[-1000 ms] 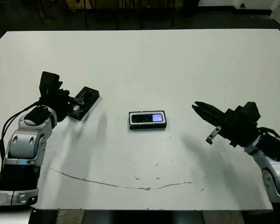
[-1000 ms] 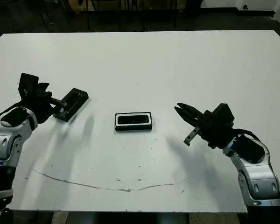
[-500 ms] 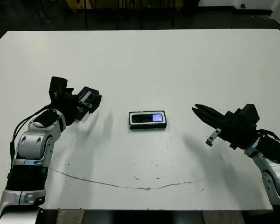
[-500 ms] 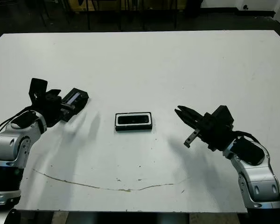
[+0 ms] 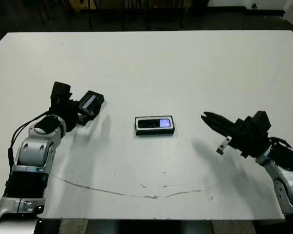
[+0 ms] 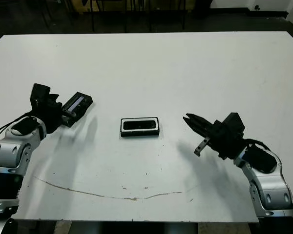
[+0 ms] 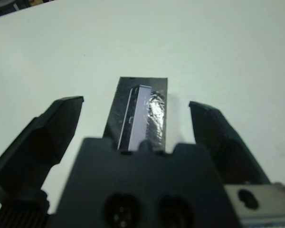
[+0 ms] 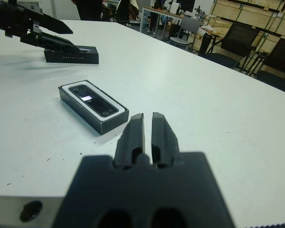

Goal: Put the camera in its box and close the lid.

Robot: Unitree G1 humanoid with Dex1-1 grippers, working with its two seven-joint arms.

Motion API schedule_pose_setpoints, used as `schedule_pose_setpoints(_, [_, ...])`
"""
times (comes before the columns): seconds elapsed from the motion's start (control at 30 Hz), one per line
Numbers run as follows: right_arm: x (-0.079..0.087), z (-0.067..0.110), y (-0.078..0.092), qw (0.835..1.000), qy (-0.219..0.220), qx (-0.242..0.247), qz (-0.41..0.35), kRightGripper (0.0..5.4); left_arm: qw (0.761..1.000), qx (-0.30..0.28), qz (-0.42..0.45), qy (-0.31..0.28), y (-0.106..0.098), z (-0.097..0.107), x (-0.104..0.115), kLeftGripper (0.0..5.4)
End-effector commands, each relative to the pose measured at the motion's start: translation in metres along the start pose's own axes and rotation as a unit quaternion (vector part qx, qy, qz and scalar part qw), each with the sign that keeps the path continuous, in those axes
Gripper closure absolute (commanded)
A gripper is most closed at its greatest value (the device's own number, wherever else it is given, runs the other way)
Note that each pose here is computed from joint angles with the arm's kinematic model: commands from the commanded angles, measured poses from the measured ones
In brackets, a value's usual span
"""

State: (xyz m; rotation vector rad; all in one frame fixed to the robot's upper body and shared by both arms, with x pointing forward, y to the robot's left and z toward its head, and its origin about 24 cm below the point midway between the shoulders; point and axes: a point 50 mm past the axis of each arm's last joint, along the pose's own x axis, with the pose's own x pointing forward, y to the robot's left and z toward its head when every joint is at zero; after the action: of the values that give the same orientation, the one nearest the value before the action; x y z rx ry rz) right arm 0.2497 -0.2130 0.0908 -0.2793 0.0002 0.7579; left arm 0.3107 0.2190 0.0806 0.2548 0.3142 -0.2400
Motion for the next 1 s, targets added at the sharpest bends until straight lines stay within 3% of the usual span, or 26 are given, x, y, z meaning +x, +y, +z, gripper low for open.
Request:
schedule_pose_setpoints(0.03, [-0.001, -0.001, 0.0, 1.0, 0.011, -0.003, -0.001, 5.4, 1.0, 0.003, -0.007, 0.025, 0.003, -0.011, 0.001, 0.0])
schedule_pose_setpoints(0.37, [-0.001, 0.004, 0.003, 1.0, 0.026, -0.012, -0.005, 5.4, 0.99, 0.002, -0.112, 0.081, -0.003, -0.024, 0.008, 0.0])
schedule_pose_setpoints(0.53, [-0.002, 0.001, 0.002, 1.0, 0.017, -0.003, 0.0, 5.4, 0.991, 0.016, -0.094, 0.095, 0.0, -0.03, 0.01, 0.0])
schedule_pose_setpoints(0.8, [-0.002, -0.001, 0.001, 1.0, 0.006, 0.01, 0.006, 5.4, 0.982, 0.151, -0.026, 0.112, 0.008, -0.041, 0.007, 0.0])
schedule_pose_setpoints(1.0, [-0.002, -0.001, 0.001, 1.0, 0.011, 0.001, 0.002, 5.4, 0.992, 0.099, 0.012, 0.079, 0.006, -0.047, 0.0, 0.19])
